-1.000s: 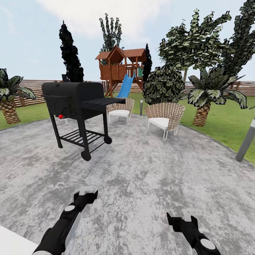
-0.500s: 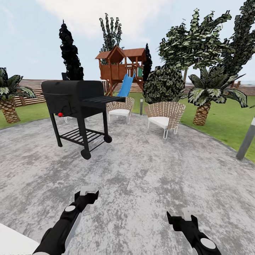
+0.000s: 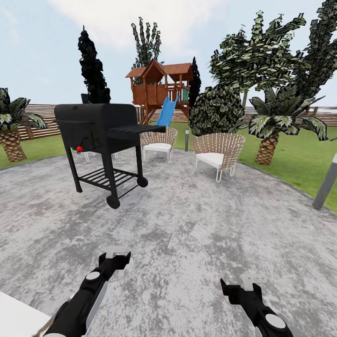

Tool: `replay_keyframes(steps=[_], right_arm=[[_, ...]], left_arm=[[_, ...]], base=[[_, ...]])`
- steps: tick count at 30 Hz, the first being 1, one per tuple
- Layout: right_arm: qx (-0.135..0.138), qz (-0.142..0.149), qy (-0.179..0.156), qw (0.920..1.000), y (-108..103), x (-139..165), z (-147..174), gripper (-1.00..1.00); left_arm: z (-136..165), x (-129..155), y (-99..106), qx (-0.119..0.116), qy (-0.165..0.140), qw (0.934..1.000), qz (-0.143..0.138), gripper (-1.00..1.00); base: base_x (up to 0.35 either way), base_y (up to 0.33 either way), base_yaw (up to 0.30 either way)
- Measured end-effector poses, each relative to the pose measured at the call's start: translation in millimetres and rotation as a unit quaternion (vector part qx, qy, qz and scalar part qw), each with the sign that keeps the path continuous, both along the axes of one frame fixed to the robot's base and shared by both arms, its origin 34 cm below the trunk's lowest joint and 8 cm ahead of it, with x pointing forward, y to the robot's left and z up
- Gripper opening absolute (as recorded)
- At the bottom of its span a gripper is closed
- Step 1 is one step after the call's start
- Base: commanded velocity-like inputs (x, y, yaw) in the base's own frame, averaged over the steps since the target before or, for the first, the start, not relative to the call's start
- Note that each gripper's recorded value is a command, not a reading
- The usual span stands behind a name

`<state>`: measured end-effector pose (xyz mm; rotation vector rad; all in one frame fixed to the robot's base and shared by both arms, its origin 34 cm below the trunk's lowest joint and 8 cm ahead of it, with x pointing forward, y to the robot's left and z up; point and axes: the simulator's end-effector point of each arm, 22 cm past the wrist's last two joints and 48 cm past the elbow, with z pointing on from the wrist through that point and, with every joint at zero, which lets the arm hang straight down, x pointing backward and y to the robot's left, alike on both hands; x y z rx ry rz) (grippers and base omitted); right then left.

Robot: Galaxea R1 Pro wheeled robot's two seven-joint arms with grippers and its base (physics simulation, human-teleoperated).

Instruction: Pick up the pesticide atomizer in the garden and spray insectifuge to fully cover both potted plants in the garden.

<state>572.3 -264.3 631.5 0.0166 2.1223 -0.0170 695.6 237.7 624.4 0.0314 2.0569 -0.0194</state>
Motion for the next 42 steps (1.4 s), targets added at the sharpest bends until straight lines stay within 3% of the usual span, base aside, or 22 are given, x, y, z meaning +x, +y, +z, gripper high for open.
replay_keyframes(steps=[3, 7, 11, 25, 42], right_arm=[[-0.001, 0.000, 0.002, 1.0000, -0.2, -1.2, -3.7, 1.00], [0.000, -0.001, 0.061, 0.9981, -0.6, -17.4, -31.8, 1.00], [0.000, -0.002, 0.076, 0.9971, -1.8, -23.1, -45.0, 1.00], [-0.001, -0.006, 0.079, 0.9968, -4.9, -26.3, -56.6, 1.00], [0.001, -0.006, 0.087, 0.9962, -1.4, -27.7, -63.4, 1.00]], left_arm=[[-6.3, -1.2, 1.1, 0.000, 0.000, 1.0000, 0.001, 1.00], [-21.3, -8.4, 1.3, -0.001, 0.006, 1.0000, 0.001, 1.00], [-32.7, -12.6, 1.4, -0.001, 0.009, 1.0000, 0.001, 1.00], [-44.0, -15.8, 1.7, 0.000, 0.010, 1.0000, 0.001, 1.00], [-52.4, -17.2, 1.8, 0.000, 0.017, 0.9999, 0.002, 1.00]], base=[[0.000, 0.000, 0.000], [0.000, 0.000, 0.000], [0.000, 0.000, 0.000], [0.016, -0.002, 0.000], [0.272, -0.208, 0.179]])
